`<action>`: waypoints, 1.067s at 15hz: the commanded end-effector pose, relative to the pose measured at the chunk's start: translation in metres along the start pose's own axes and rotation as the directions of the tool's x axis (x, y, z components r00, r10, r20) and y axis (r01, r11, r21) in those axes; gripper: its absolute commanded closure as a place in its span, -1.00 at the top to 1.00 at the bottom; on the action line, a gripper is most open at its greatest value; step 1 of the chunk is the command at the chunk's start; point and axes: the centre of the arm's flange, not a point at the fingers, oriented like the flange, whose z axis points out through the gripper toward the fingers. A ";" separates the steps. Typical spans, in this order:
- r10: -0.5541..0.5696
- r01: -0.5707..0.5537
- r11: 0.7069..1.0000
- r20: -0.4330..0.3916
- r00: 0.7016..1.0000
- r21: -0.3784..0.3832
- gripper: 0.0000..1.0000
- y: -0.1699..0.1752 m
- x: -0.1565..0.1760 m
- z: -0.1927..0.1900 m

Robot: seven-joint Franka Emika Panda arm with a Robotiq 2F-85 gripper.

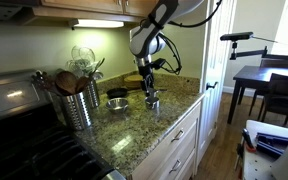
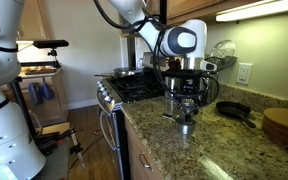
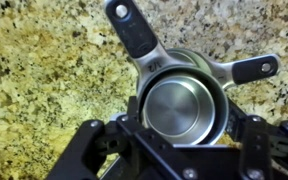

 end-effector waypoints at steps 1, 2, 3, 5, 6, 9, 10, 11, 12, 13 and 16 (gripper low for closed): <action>-0.041 0.040 0.999 0.029 0.999 0.024 0.08 -0.011 -0.006 0.007; -0.041 0.040 0.999 0.031 0.999 0.022 0.08 -0.012 -0.006 0.011; -0.039 0.038 0.999 0.035 0.999 0.019 0.08 -0.012 -0.007 0.015; -0.038 0.037 0.999 0.046 0.998 0.024 0.08 -0.011 -0.007 0.022; -0.038 0.037 0.999 0.050 0.998 0.026 0.08 -0.011 -0.007 0.024; -0.039 0.037 0.999 0.056 0.998 0.028 0.08 -0.012 -0.007 0.030; -0.039 0.037 0.999 0.059 0.998 0.029 0.08 -0.012 -0.007 0.032; -0.039 0.037 0.999 0.061 0.997 0.030 0.08 -0.012 -0.007 0.033; -0.039 0.037 0.999 0.062 0.997 0.030 0.85 -0.012 -0.007 0.033; -0.037 0.036 0.999 0.061 0.997 0.029 0.91 -0.011 -0.007 0.032; -0.033 0.032 0.999 0.062 0.997 0.027 1.00 -0.011 -0.010 0.030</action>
